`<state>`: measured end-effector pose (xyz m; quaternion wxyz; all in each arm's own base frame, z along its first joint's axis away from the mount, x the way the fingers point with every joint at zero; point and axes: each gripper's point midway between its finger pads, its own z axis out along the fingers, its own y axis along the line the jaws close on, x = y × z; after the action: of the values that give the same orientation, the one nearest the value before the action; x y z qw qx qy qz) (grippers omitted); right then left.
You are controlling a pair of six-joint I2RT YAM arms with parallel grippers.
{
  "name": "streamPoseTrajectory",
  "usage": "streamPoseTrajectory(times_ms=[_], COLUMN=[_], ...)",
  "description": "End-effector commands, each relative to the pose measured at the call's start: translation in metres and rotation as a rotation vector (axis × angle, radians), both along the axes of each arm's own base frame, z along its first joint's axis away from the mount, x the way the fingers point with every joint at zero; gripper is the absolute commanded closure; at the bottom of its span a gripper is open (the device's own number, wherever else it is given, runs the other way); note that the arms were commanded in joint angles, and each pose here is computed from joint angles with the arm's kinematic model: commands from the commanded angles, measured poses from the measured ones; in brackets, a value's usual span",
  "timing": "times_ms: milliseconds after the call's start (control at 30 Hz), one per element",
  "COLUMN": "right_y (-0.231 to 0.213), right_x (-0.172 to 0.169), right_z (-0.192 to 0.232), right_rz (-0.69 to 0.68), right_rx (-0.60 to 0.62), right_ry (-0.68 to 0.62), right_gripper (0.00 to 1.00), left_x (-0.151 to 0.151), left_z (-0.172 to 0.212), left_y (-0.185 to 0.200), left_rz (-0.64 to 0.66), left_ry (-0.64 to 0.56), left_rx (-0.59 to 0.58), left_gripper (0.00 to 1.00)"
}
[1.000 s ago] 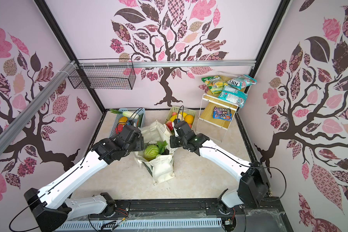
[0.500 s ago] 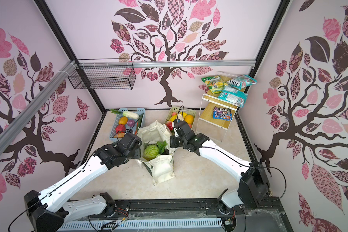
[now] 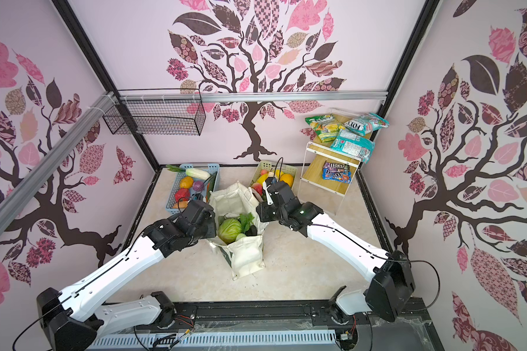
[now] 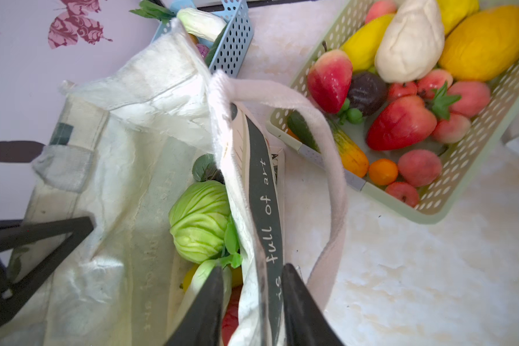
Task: Place the food into the grocery bag and tie it
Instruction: 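Grip the bag rim with left gripper while right releases handle toward shelf, then lower the right gripper onto the blue M&M's pack on the shelf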
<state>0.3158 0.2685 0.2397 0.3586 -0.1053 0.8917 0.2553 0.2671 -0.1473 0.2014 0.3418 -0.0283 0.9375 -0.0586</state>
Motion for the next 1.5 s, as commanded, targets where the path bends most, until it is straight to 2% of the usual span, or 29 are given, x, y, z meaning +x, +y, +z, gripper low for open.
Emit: streamPoseTrajectory(times_ms=[0, 100, 233, 333, 500, 633, 833, 1200, 1467], right_y=[-0.027, -0.057, -0.109, -0.15, -0.195, -0.218, -0.232, -0.252, -0.265], right_x=[0.007, 0.02, 0.041, 0.057, 0.077, 0.092, 0.111, 0.145, 0.157], right_z=[0.044, 0.045, 0.046, 0.038, 0.026, 0.019, 0.017, -0.008, -0.014], right_rz=[-0.077, -0.157, -0.301, -0.415, -0.565, -0.648, -0.697, -0.717, -0.752], right_rx=[0.001, -0.088, -0.284, -0.448, -0.757, -0.902, -0.956, -0.912, -0.916], right_ry=[-0.1, -0.139, -0.192, -0.205, -0.243, -0.283, -0.342, -0.29, -0.284], right_gripper=[0.55, 0.47, 0.42, 0.43, 0.45, 0.46, 0.5, 0.53, 0.56], left_x=[-0.003, -0.004, -0.004, -0.004, -0.003, -0.004, -0.006, -0.008, -0.008], left_z=[-0.005, -0.005, 0.0, 0.003, 0.005, 0.005, 0.007, 0.006, 0.006], left_y=[-0.001, -0.003, -0.005, -0.005, -0.008, -0.01, -0.01, -0.01, -0.012], left_rz=[-0.016, -0.024, -0.036, -0.041, -0.058, -0.076, -0.083, -0.082, -0.087], left_ry=[0.003, 0.005, -0.004, -0.012, -0.015, -0.006, -0.017, -0.023, -0.024], left_rx=[-0.011, -0.012, -0.028, -0.031, -0.032, -0.035, -0.046, -0.067, -0.074], left_gripper=[0.9, 0.9, 0.9, 0.9, 0.9, 0.9, 0.89, 0.89, 0.89])
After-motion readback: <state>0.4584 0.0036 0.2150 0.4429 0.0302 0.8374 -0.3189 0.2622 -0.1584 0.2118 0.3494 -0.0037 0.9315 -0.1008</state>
